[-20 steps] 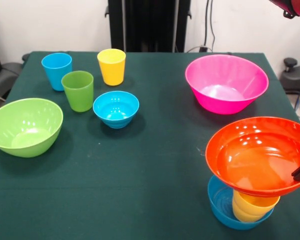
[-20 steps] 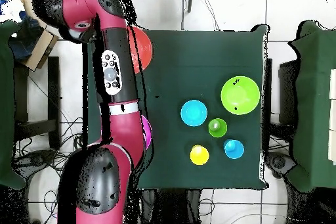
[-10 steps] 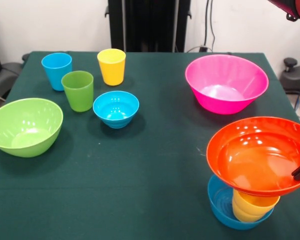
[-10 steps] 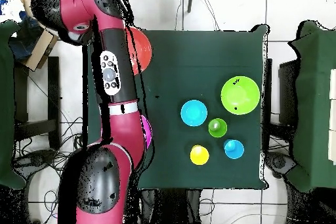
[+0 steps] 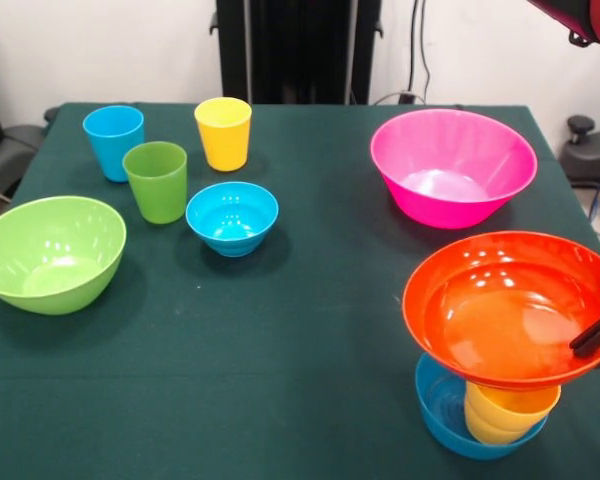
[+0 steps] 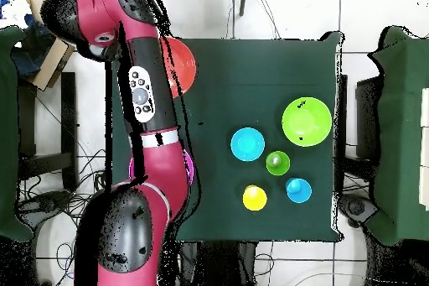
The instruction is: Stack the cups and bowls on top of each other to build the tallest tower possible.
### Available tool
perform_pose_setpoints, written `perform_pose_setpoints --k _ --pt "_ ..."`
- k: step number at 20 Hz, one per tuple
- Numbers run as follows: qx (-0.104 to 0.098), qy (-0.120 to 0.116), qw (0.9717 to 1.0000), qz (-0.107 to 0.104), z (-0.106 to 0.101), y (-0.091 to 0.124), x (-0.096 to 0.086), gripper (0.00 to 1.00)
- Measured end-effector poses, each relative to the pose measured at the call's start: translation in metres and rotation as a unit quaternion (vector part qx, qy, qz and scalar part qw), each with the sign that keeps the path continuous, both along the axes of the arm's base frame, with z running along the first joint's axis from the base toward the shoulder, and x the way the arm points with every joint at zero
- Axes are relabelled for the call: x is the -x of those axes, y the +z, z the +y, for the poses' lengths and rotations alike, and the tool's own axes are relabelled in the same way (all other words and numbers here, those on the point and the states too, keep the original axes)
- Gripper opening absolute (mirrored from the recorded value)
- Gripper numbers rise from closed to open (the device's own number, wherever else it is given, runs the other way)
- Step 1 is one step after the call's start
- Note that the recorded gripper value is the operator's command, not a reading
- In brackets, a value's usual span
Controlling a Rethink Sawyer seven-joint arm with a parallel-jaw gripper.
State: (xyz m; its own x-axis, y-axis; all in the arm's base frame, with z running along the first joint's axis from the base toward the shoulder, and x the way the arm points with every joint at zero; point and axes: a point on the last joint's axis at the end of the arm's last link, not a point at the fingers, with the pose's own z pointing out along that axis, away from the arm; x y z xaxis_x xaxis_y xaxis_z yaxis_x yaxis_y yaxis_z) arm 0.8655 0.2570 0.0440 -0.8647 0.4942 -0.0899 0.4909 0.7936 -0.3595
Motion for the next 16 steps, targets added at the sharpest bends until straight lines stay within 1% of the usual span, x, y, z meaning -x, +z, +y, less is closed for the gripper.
perform_pose_setpoints --k 8,16 --pt "0.005 0.017 0.9997 0.016 -0.002 -0.009 0.011 0.0" --pt "0.009 0.019 0.9996 0.017 -0.003 -0.013 0.013 0.0"
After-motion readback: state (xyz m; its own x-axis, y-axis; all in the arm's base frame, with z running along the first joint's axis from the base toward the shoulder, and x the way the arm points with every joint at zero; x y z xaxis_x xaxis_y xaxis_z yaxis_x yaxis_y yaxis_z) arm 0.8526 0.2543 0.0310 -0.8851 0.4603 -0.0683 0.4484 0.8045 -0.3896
